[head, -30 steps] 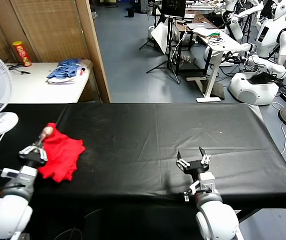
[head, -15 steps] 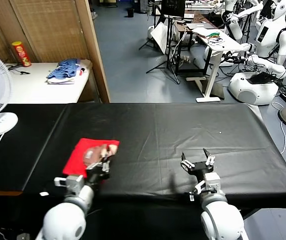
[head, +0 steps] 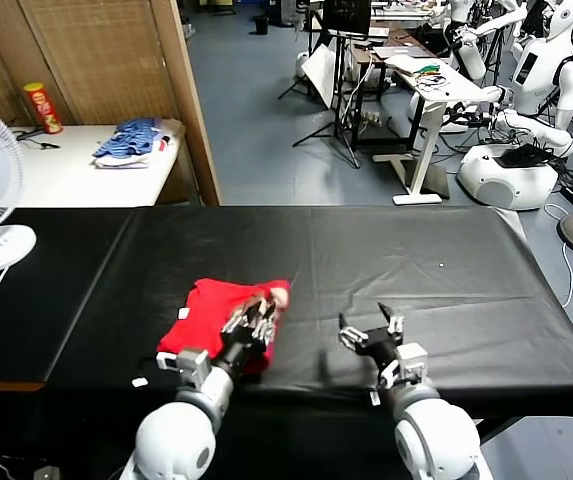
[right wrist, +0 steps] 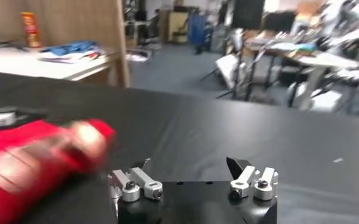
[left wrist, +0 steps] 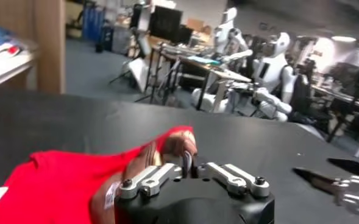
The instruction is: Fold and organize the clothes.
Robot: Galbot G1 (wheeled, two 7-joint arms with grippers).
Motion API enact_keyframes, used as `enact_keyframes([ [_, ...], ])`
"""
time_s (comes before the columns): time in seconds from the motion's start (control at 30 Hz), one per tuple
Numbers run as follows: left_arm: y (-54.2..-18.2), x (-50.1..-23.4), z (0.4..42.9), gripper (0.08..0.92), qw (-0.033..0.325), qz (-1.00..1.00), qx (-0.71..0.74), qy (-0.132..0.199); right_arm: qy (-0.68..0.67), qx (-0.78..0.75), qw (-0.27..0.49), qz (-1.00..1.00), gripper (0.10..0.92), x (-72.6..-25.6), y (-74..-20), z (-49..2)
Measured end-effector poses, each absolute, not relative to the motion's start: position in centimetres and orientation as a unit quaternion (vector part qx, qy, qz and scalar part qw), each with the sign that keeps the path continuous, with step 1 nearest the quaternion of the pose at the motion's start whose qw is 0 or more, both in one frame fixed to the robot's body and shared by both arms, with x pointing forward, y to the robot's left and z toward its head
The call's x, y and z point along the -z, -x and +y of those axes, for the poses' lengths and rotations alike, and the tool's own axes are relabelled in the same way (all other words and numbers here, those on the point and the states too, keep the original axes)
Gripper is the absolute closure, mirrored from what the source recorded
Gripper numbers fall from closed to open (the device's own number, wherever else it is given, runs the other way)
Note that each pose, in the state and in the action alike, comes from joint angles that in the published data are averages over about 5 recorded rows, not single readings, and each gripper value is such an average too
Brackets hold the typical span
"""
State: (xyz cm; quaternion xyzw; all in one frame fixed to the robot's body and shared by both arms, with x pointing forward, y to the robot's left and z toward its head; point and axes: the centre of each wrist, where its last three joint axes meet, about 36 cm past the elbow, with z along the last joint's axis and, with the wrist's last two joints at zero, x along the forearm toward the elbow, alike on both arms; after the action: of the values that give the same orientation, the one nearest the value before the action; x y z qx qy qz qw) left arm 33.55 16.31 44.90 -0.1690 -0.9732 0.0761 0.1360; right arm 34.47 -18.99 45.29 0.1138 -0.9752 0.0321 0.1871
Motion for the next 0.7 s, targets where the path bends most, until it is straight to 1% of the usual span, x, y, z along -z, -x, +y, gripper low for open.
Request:
enact_keyframes([
  [0.13,-33.2,-45.3,17.1,0.332,0.114,-0.975,-0.073,0.175,-0.143,0.009,0.218,-0.965,0.224,-44.9,-35.3,-18.1],
  [0.2,-33.0,-45.6,17.7,0.252,0.102,-0.978,-0.069,0.17,-0.156,0.033,0.232,-0.96,0.224,-44.7,-35.9,-17.4],
  [0.23,-32.9,-45.8,18.0,0.228,0.098,-0.979,-0.067,0.167,-0.162,0.045,0.239,-0.956,0.224,-44.5,-36.3,-17.0],
  [0.3,-32.6,-46.0,18.7,0.208,0.092,-0.981,-0.059,0.16,-0.173,0.068,0.253,-0.949,0.224,-44.2,-37.0,-16.1],
  [0.4,-32.2,-46.2,19.4,0.202,0.089,-0.984,-0.05,0.147,-0.187,0.094,0.268,-0.94,0.224,-43.6,-38.3,-14.7],
  [0.5,-31.7,-46.1,19.9,0.201,0.09,-0.986,-0.045,0.132,-0.195,0.108,0.273,-0.936,0.248,-42.9,-39.3,-13.6],
  [0.6,-31.3,-45.8,20.3,0.201,0.095,-0.987,-0.044,0.119,-0.199,0.114,0.276,-0.933,0.356,-42.1,-40.0,-12.9],
  [0.7,-31.0,-45.8,20.6,0.201,0.097,-0.988,-0.043,0.112,-0.199,0.108,0.275,-0.934,0.517,-41.4,-40.3,-12.7],
])
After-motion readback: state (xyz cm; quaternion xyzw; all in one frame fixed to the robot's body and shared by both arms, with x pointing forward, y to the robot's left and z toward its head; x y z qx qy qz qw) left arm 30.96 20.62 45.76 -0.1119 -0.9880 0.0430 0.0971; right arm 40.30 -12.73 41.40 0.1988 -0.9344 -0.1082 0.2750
